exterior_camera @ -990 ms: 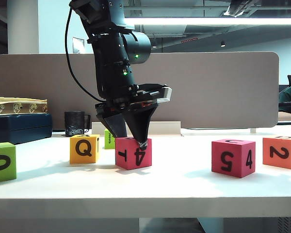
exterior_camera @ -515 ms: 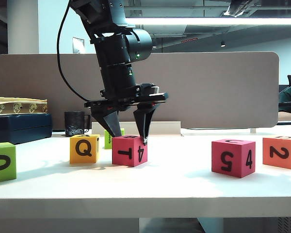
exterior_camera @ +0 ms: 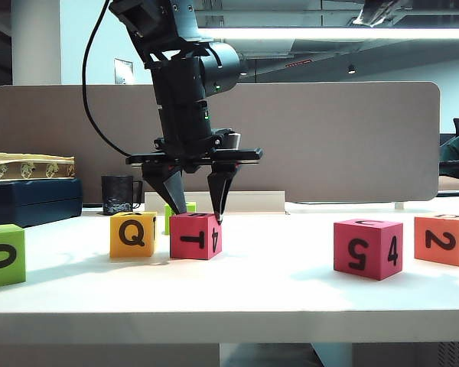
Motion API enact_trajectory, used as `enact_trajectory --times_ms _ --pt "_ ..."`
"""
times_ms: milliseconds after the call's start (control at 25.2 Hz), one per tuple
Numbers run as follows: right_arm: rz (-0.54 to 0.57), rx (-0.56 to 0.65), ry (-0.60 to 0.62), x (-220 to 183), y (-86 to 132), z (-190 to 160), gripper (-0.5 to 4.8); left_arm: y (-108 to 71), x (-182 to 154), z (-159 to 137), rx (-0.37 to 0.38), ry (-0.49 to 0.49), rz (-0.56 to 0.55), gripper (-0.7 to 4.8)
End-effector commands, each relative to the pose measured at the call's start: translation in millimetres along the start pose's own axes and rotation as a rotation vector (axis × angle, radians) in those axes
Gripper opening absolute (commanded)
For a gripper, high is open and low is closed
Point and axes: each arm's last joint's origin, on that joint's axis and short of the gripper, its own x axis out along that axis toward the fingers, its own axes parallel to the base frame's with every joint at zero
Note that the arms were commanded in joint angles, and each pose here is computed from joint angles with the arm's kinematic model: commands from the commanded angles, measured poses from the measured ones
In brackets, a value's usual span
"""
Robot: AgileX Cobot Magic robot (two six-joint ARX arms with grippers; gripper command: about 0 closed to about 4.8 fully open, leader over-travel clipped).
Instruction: Select the appropriate blocks from the scattered letter blocks on the table and arrange them in a row to spell out "ABCD".
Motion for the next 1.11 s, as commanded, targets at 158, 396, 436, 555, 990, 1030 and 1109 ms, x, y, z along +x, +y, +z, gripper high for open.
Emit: enact_trajectory --times_ms 158,396,436,555,990,1030,1109 --pt "-0.001 -0.012 -0.015 -2 1 1 -0.01 2.6 -1 6 -0.018 -0.066 0.037 2.37" --pt "-0.001 -0.012 -0.016 -2 1 1 -0.01 2.5 -1 7 -0.019 -0.075 0.039 2.37" --pt "-0.001 -0.012 -0.016 -2 1 1 -0.01 2.5 -1 7 -0.019 -0.074 0.039 2.40" --pt "-0.001 -0.012 -0.015 -2 1 1 -0.02 2.5 -1 7 -0.019 -0.074 0.039 2.51" --pt "-0.001 -0.011 -0.013 -2 1 1 -0.01 11.3 -6 16 0.061 -0.116 0.044 3.50" --pt "-0.001 -0.011 -0.013 -2 1 1 -0.01 10.7 -11 21 0.090 -0.137 0.042 3.50" --pt "-0.001 -0.012 -0.015 -2 1 1 -0.01 9.2 -19 28 0.127 -0.171 0.037 3.50"
